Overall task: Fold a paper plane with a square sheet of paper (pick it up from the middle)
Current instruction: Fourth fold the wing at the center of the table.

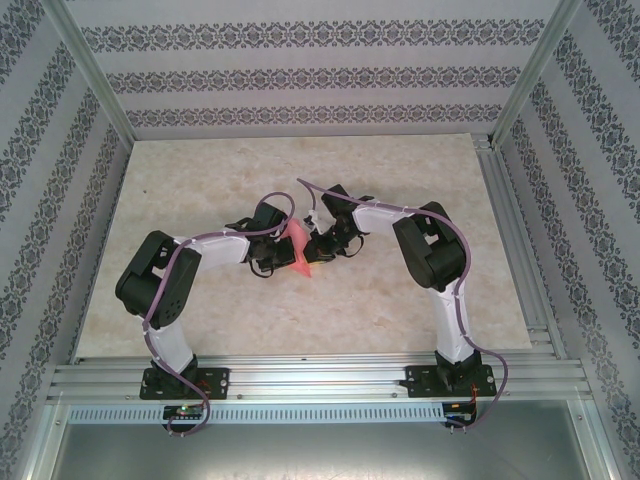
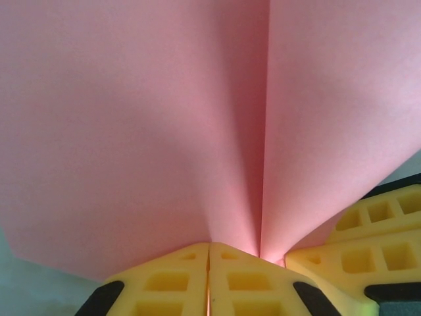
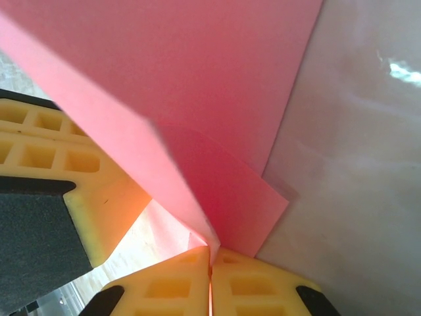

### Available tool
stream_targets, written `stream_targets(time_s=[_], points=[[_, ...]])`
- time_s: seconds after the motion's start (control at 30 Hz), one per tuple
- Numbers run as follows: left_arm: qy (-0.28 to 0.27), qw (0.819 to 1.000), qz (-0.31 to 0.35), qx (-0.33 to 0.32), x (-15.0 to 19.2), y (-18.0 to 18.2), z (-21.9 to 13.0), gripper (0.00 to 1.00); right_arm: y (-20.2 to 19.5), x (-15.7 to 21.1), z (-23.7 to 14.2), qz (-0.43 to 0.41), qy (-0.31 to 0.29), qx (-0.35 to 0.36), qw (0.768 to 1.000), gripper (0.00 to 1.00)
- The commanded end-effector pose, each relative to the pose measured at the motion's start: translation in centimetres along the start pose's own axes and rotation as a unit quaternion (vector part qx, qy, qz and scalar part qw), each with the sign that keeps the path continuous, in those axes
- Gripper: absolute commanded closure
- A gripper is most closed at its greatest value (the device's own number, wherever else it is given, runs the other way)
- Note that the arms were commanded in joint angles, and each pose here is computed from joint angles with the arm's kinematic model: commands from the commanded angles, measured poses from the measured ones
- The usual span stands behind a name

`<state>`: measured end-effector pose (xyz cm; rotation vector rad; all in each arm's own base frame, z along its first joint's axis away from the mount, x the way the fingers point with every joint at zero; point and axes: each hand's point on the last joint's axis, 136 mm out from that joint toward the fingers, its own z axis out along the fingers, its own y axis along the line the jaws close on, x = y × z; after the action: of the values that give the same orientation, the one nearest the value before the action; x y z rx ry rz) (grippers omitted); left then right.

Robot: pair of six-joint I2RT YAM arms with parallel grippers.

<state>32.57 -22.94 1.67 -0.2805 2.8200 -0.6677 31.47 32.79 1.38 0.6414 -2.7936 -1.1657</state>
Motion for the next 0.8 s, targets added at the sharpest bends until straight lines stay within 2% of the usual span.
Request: stream_targets(time_s=[0.0, 0.13, 0.37, 0.6, 0.77], points=[[0.004, 0.998, -0.002, -0.063, 1.2, 2.9, -0.6, 0.87, -1.9, -0.2, 0.3, 0.002, -0.003, 0.022, 1.000, 0.92], [-0.024, 0.999, -0.008, -0.021, 0.3, 1.0, -2.3, 0.85, -2.0, -0.2, 0.4, 0.005, -0.004, 0.018, 1.000, 0.92], [-0.054, 0.996, -0.018, 0.065, -0.8, -2.4, -3.7, 0.87, -2.0, -0.3, 0.3, 0.005, -0.005, 0.021, 1.000, 0.92], [-0.044, 0.991, -0.034, 0.120, -1.6, -4.5, -2.3, 0.87, -1.9, -0.4, 0.3, 0.005, -0.007, 0.019, 1.000, 0.92], [-0.043, 0.989, -0.047, 0.136, -1.8, -5.0, -1.5, 0.86, -2.0, -0.3, 0.4, 0.006, -0.006, 0.019, 1.000, 0.92]])
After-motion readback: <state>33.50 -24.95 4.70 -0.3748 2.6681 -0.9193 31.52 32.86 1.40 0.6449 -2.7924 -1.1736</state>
